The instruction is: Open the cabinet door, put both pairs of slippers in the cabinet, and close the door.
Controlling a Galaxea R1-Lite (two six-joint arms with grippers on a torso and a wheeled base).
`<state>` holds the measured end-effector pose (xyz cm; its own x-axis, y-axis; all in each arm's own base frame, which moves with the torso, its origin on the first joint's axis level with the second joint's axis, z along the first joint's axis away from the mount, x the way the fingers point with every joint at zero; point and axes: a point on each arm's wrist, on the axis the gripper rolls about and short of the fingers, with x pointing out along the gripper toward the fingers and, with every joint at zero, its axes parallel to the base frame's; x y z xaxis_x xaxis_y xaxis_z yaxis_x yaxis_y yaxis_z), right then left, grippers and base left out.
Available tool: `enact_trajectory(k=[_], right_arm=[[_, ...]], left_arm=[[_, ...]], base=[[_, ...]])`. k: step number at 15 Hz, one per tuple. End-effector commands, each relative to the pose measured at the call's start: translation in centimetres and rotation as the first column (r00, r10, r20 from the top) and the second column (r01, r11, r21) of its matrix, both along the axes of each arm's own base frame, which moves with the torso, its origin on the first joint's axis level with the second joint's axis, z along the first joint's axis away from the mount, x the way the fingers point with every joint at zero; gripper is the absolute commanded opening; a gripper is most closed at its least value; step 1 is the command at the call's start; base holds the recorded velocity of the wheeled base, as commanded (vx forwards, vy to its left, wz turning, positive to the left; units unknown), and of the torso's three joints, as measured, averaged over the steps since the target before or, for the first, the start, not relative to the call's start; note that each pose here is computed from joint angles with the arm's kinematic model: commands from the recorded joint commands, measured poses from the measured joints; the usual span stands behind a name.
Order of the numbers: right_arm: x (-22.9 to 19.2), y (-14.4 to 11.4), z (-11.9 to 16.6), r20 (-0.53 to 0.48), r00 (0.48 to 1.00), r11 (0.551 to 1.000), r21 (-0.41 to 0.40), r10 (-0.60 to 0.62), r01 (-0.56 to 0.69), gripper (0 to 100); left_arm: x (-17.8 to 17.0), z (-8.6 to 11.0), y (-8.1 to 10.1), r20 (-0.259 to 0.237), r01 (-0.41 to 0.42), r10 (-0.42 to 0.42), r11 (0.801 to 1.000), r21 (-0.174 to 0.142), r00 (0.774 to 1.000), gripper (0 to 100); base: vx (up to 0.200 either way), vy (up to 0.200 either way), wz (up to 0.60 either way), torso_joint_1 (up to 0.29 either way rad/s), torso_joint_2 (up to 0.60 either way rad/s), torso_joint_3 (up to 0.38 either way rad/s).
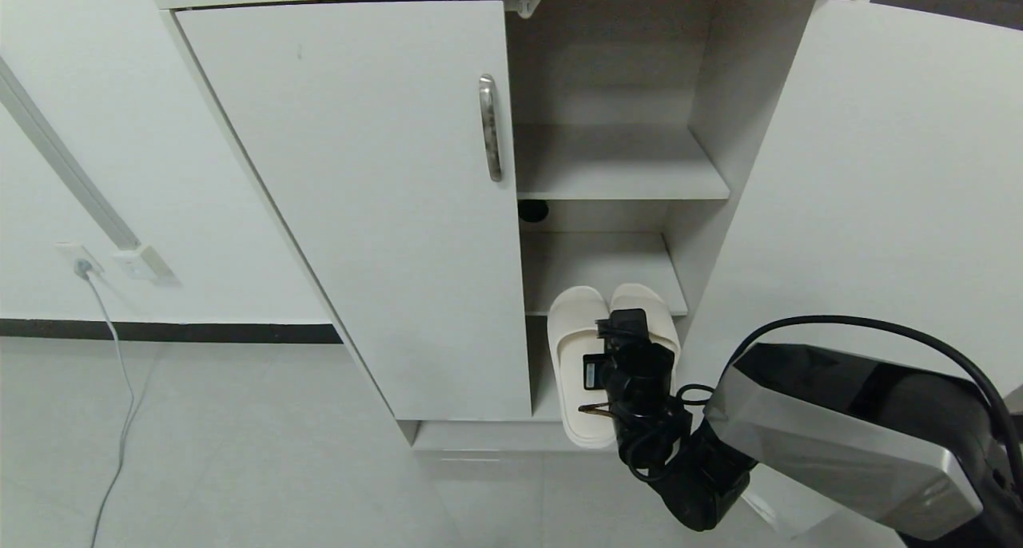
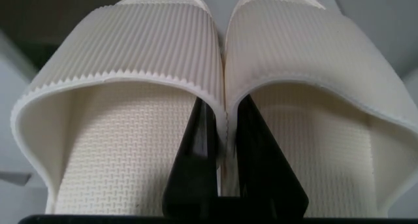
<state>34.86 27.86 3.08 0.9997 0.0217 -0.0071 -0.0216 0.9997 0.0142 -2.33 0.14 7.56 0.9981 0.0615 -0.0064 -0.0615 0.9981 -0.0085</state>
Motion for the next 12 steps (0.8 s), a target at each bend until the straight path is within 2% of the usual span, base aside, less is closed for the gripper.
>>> enact_trajectory(k=[1,4,12], right_arm=[[0.1,-0.1,0.0,0.003,1.000,1.000,0.003,-0.002,0.002,0],[0.0,-0.5,-0.1,0.000,1.000,1.000,-0.005,0.003,-0.003,0],[5.5,0.1,2.2,-0.028,1.000,0.999,-0.038,-0.007,0.005,0]], left_arm=[[0.0,0.0,0.0,-0.001,-0.001,0.001,1.000,0.000,1.000,0],[0.0,0.0,0.0,-0.001,-0.001,0.001,1.000,0.000,1.000,0],[0.0,0.0,0.0,0.002,-0.004,0.004,1.000,0.000,1.000,0]], base=[[0.200,0.000,0.00,0.002,0.00,0.007],[0.200,0.000,0.00,0.005,0.00,0.001],[0.000,0.000,0.00,0.000,0.00,0.000]])
